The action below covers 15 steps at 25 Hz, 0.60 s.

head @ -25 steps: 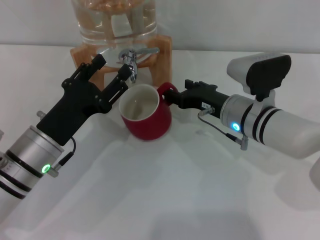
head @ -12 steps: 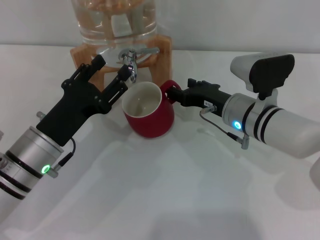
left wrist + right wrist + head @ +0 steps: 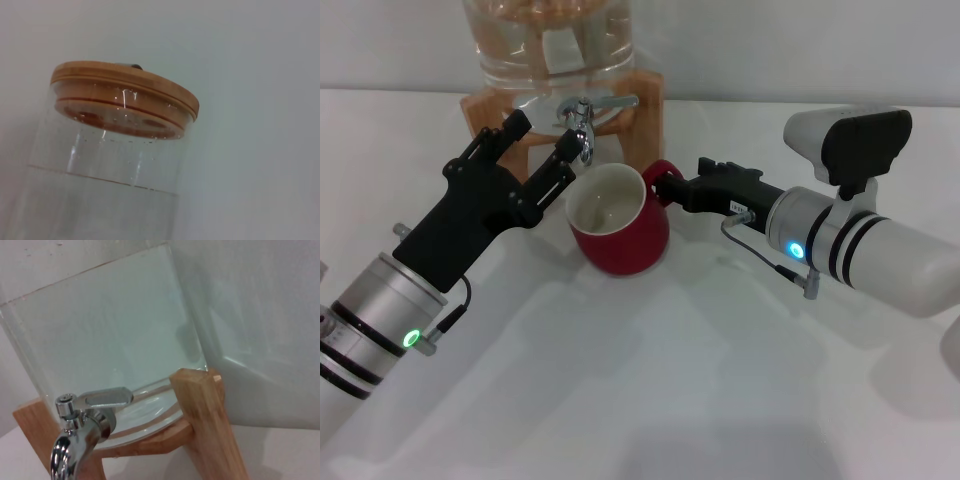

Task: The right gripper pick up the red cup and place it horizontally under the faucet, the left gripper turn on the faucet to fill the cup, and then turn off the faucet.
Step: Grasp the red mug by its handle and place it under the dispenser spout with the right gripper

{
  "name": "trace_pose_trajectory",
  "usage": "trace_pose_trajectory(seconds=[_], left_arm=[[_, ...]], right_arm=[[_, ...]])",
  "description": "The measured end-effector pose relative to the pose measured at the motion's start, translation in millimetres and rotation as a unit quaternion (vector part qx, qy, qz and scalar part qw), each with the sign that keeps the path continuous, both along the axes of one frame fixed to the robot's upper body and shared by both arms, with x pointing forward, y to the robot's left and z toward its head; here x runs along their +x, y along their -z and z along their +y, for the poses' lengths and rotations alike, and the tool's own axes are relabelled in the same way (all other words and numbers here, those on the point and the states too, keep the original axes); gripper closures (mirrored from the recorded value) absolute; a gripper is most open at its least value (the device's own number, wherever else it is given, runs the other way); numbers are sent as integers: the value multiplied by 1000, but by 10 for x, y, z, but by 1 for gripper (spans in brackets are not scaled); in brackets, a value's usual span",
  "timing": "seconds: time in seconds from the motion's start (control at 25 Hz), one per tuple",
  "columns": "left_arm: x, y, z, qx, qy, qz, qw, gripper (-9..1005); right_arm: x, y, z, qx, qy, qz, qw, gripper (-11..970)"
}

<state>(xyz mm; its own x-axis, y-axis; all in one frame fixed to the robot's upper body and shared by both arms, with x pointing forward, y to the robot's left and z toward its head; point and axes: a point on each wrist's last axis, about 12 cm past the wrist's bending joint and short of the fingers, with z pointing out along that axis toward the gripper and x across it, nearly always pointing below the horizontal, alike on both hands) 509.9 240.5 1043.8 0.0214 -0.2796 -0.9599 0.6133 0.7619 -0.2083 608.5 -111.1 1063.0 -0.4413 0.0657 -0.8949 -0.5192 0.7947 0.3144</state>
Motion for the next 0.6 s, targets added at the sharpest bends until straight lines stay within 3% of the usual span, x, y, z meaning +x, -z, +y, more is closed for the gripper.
trace_pose_trajectory(seconds=[0.6], left_arm=[[0,2,5,0,-2,0,1000,240]], right_arm=[[10,5,-15,0,4,2,1000,97]])
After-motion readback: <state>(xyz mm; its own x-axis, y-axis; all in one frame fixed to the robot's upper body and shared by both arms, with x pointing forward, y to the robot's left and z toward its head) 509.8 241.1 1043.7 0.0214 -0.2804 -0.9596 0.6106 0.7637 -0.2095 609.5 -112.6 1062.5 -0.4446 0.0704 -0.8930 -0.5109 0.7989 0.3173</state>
